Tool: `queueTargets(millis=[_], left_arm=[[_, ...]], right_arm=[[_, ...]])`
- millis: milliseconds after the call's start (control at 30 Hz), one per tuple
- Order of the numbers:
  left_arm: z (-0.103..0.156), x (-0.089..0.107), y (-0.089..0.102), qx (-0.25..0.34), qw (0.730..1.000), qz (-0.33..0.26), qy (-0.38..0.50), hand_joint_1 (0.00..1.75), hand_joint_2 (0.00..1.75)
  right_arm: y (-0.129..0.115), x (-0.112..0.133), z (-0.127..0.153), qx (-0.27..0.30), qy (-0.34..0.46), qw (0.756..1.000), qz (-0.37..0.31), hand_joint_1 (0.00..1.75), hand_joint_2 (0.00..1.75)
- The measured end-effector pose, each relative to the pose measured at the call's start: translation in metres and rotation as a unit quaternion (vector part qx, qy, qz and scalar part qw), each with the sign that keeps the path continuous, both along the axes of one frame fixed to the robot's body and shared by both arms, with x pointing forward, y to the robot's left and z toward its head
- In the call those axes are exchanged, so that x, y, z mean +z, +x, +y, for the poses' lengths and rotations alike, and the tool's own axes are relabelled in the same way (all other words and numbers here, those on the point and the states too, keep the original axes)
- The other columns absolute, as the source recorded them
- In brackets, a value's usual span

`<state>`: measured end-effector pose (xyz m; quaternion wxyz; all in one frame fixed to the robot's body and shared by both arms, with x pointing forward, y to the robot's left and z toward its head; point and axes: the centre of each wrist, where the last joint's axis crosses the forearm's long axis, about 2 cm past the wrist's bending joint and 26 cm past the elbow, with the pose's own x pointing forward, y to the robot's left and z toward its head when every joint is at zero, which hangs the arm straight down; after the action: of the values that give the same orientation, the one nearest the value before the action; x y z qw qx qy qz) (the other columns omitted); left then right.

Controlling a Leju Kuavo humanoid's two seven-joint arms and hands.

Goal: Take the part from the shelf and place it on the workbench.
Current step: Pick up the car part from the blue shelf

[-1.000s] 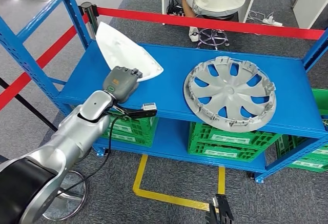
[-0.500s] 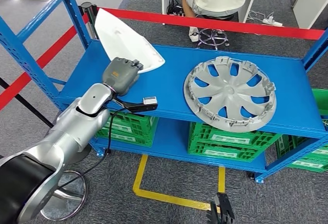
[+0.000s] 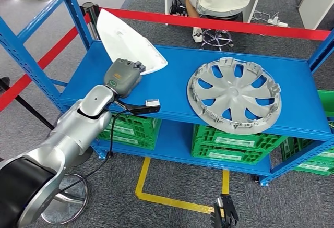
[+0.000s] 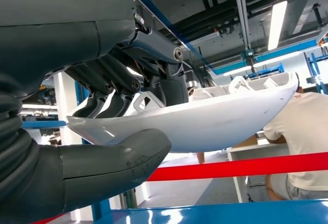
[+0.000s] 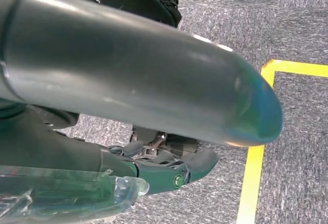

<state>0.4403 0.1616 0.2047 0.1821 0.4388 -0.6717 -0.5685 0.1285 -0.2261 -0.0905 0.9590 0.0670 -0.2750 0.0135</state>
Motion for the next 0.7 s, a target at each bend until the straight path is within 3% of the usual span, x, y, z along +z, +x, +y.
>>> queueTargets(millis=[467, 700], left_arm=[[-0.0033, 0.0025, -0.0003, -0.004, 1.0, -0.001, 0.002, 1.69, 1.75], [-0.0037, -0.0051, -0.004, -0.005, 1.0, 0.009, 0.005, 1.69, 1.75]], right_arm=[[0.0039, 0.0008, -0.0029, 0.01, -0.012, 1.0, 0.002, 0.0, 0.0], [0.0054, 0.0005, -0.0091, 0.009, -0.021, 1.0, 0.004, 0.0, 0.0]])
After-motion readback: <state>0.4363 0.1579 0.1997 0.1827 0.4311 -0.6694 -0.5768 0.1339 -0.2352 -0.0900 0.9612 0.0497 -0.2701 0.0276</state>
